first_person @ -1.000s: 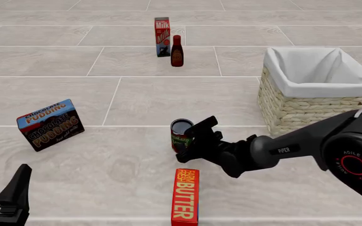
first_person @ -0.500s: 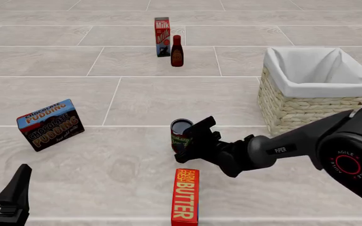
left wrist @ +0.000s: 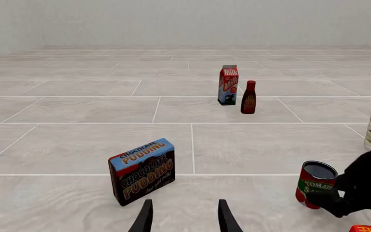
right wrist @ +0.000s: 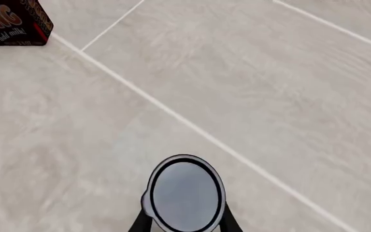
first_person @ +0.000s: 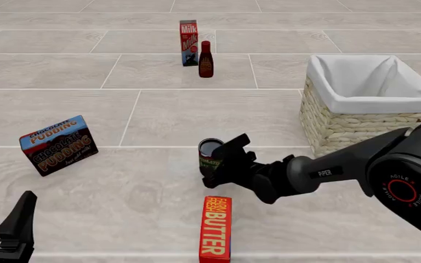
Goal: Pick the tomato sauce and place it in the basket.
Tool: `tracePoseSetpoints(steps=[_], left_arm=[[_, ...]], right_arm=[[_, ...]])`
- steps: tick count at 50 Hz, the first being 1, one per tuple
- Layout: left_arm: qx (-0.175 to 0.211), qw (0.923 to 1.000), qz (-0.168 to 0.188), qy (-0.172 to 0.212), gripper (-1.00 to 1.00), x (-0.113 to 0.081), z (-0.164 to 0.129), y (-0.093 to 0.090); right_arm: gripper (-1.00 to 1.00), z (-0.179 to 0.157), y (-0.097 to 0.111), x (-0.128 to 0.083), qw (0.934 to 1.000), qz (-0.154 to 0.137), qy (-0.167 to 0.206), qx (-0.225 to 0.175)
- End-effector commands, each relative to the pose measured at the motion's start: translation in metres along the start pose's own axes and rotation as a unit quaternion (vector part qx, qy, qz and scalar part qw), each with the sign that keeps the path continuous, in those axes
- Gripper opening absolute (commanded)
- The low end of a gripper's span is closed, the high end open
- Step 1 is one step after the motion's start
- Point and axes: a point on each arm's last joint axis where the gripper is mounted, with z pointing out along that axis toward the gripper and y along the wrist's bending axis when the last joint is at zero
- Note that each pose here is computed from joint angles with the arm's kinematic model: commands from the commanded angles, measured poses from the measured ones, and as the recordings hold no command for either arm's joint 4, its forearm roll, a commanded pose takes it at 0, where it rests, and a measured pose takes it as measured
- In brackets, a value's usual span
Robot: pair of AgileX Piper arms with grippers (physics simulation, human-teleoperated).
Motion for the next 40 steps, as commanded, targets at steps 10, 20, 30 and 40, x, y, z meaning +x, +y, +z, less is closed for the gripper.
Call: tracePoseSetpoints(steps=[10, 20, 30, 40], left_arm=[[0.0, 1.0, 0.0, 0.0, 1.0, 0.0, 0.0, 0.0], [0.0, 1.0, 0.0, 0.0, 1.0, 0.0, 0.0, 0.0], [0.0, 1.0, 0.0, 0.0, 1.0, 0.0, 0.0, 0.0], [0.0, 1.0, 0.0, 0.0, 1.0, 0.0, 0.0, 0.0]], right_arm=[[1.0, 0.0026, -0.0001, -0.0034, 1.0, -0.005, -0.001, 0.0], [1.0, 0.004, 0.0003, -0.003, 1.0, -0.005, 0.0, 0.0], [1.0, 0.0034, 0.0032, -0.0037, 0.9999, -0.011, -0.002, -0.003], [-1.0, 0.0031, 0.0038, -0.004, 0.9999, -0.014, -0.003, -0.004]])
